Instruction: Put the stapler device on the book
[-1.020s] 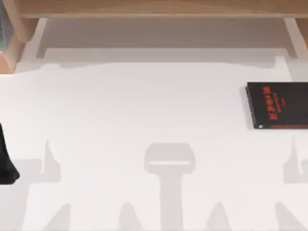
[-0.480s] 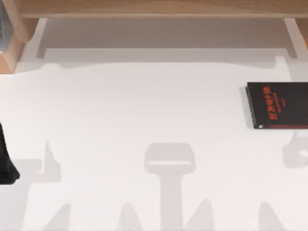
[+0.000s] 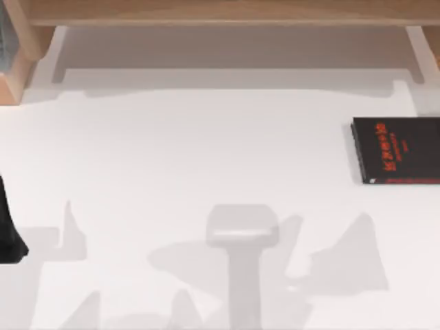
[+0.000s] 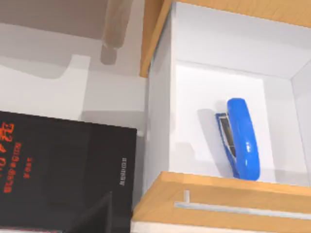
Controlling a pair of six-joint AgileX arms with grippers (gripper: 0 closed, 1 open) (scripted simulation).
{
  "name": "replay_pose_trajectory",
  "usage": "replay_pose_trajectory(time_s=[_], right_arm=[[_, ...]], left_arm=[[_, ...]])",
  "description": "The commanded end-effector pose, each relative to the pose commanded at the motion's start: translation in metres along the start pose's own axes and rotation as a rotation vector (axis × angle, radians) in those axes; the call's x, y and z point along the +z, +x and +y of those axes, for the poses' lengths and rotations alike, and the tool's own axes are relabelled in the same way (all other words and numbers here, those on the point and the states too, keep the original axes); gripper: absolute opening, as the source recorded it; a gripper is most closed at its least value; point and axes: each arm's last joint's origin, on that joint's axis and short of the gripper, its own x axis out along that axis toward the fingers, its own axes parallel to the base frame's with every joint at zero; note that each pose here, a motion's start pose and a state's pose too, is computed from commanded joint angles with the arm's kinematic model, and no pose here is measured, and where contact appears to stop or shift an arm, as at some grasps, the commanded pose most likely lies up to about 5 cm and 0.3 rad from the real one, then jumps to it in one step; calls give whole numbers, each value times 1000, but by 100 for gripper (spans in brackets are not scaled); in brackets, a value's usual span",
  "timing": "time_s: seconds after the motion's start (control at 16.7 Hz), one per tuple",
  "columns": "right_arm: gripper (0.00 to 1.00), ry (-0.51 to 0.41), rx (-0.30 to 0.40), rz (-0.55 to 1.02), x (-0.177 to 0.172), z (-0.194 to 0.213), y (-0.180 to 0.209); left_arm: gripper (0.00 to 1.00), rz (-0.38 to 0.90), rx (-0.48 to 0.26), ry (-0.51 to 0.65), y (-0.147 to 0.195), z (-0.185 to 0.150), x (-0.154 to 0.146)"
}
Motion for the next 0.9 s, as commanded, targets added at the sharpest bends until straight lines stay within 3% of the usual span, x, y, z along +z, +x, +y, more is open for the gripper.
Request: replay_pose_trajectory(time_s=[0.18,0.36,0.66,0.9], right_arm=[[100,-35,36,187,44,-31,54],[100,-58,92,361,63,-62,123],[100,-74,201,592,44,-99,232],[100,-82,277,705,14,-108,288]], left_arm=[[100,0,0,0,0,0,0],[100,0,0,0,0,0,0],[100,0,0,0,0,0,0],[100,0,0,0,0,0,0]])
